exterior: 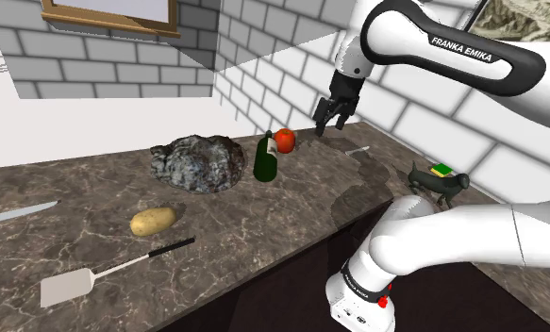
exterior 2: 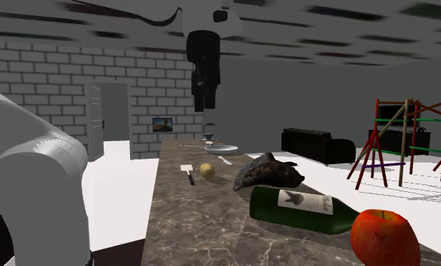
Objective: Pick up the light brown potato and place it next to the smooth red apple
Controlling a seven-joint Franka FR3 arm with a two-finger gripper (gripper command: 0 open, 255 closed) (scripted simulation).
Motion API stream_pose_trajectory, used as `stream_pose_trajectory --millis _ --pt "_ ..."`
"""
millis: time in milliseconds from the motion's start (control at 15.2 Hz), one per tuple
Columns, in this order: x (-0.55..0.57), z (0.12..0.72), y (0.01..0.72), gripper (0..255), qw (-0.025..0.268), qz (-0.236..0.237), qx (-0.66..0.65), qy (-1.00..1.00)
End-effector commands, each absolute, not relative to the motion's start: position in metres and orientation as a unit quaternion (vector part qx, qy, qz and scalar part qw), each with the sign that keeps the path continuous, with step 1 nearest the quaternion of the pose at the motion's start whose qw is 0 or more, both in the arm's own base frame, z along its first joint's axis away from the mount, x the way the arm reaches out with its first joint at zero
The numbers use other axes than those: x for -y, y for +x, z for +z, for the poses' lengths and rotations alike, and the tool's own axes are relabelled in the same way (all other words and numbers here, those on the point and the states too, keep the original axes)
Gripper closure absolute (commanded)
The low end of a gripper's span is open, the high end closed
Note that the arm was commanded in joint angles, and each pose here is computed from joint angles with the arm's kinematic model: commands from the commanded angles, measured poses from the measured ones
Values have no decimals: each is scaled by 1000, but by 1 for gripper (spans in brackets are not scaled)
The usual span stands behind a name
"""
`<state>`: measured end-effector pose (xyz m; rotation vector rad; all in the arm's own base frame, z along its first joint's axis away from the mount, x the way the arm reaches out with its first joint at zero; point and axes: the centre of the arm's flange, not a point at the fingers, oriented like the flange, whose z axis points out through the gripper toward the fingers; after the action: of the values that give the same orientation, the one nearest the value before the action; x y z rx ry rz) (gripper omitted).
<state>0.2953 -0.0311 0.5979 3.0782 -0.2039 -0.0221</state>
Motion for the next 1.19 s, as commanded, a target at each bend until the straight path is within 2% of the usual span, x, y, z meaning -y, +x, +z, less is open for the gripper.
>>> stream_pose_trajectory --millis 0,1122 --pt "31 598 295 0 28 -7 66 997" --pt "-102 491 423 0 10 14 -206 978"
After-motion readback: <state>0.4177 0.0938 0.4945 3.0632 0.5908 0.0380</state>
